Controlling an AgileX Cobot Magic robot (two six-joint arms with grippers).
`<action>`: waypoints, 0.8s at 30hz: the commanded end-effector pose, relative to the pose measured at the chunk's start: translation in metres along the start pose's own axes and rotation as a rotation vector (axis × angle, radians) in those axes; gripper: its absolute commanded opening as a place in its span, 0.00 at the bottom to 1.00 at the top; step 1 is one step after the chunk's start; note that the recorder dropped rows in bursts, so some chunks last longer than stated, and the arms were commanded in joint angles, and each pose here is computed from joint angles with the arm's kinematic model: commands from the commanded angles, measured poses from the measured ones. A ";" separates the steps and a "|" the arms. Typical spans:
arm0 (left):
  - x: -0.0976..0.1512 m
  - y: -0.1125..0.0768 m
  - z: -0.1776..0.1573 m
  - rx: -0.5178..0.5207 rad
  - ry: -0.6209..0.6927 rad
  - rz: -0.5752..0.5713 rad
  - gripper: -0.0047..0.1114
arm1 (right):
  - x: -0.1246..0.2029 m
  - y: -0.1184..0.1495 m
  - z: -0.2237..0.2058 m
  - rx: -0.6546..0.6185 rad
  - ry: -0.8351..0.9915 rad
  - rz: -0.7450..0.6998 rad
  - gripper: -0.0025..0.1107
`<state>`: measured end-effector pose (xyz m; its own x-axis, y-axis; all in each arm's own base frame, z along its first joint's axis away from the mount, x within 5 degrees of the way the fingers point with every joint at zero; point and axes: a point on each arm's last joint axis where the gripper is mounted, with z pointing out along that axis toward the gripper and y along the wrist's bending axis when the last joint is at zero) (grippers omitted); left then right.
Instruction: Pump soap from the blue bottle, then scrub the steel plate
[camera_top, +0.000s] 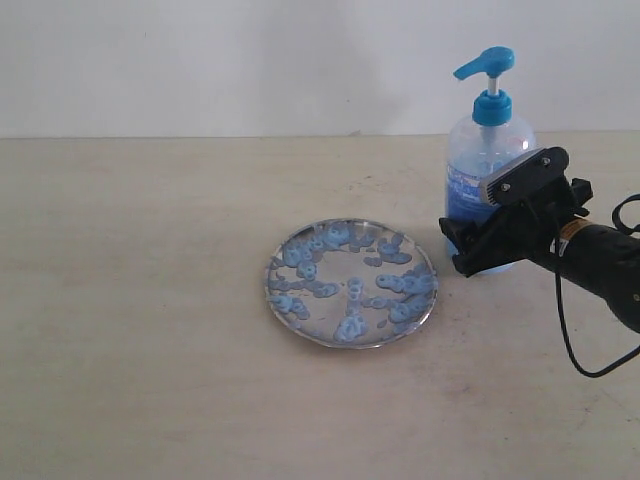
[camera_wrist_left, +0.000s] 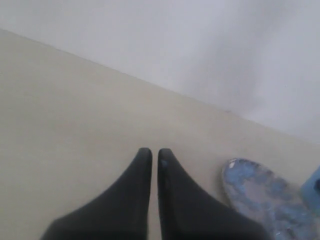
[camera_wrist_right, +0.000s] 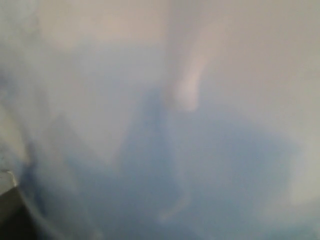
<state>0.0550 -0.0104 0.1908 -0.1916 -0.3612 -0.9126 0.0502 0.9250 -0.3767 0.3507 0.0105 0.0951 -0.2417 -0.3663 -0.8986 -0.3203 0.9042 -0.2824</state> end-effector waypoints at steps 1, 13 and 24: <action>-0.004 -0.005 -0.001 0.057 -0.043 -0.243 0.08 | -0.002 -0.002 0.000 0.007 -0.005 -0.024 0.02; -0.028 0.003 -0.004 0.033 -0.314 -0.390 0.08 | -0.001 -0.002 0.000 0.004 0.001 0.083 0.02; -0.099 -0.097 0.137 0.226 0.098 0.357 0.08 | -0.003 0.006 0.000 -0.070 -0.014 0.024 0.02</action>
<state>0.1784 -0.0537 0.2866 -0.2708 -0.1295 -0.9539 0.2273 0.9543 -0.1941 0.3497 0.0141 0.0947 -0.2547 -0.3168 -0.9137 -0.3510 0.9107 -0.2179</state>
